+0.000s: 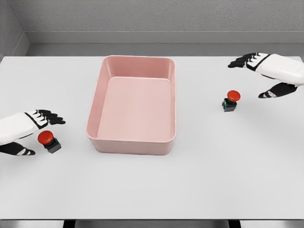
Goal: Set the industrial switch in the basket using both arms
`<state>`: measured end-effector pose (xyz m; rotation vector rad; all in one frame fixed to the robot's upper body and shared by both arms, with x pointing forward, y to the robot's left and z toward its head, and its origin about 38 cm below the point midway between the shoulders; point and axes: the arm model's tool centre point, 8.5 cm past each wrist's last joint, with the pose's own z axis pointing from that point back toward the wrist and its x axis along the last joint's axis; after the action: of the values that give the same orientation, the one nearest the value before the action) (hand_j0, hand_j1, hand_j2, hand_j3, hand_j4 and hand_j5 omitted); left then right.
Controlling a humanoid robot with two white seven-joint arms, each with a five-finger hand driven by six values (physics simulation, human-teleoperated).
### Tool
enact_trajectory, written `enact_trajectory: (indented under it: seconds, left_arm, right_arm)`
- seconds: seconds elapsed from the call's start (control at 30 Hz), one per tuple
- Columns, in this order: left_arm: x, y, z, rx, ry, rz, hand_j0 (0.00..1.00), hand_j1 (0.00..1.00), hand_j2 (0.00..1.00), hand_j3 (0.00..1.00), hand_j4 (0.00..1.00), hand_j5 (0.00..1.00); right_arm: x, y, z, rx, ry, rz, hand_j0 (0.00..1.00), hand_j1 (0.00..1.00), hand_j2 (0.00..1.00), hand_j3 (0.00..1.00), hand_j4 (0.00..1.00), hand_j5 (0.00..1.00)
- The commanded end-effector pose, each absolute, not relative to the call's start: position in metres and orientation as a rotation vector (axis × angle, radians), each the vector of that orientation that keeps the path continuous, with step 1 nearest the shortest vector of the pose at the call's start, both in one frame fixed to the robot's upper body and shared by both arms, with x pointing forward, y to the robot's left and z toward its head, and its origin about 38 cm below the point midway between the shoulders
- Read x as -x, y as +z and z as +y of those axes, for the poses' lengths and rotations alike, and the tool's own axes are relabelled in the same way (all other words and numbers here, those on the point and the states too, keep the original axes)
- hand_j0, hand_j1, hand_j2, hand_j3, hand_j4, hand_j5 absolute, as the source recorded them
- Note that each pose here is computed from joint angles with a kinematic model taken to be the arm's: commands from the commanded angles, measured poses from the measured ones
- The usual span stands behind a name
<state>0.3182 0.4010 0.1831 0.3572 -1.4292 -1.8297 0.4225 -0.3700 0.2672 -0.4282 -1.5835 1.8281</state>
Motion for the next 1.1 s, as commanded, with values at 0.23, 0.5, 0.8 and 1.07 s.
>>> enact_trajectory:
  seconds: [0.23, 0.5, 0.8, 1.07]
  left_arm:
    - [-0.318, 0.174, 0.393, -0.340, -1.806, -1.457, 1.00, 1.00, 1.00, 1.00, 1.00, 1.00]
    - [-0.318, 0.169, 0.394, -0.348, -1.815, -1.442, 1.00, 1.00, 1.00, 1.00, 1.00, 1.00]
    - [-0.319, 0.163, 0.398, -0.362, -1.812, -1.422, 1.00, 1.00, 1.00, 1.00, 1.00, 1.00]
    - [-0.318, 0.154, 0.391, -0.354, -1.800, -1.438, 1.00, 1.00, 1.00, 1.00, 1.00, 1.00]
  right_arm:
    - [-0.418, 0.276, -0.366, 0.429, 1.863, -1.588, 1.00, 1.00, 1.00, 1.00, 1.00, 1.00]
    - [-0.417, 0.249, -0.346, 0.328, 1.885, -1.570, 1.00, 1.00, 1.00, 1.00, 1.00, 1.00]
    - [-0.426, 0.227, -0.332, 0.269, 1.867, -1.567, 1.00, 1.00, 1.00, 1.00, 1.00, 1.00]
    - [-0.431, 0.212, -0.342, 0.266, 1.856, -1.499, 1.00, 1.00, 1.00, 1.00, 1.00, 1.00]
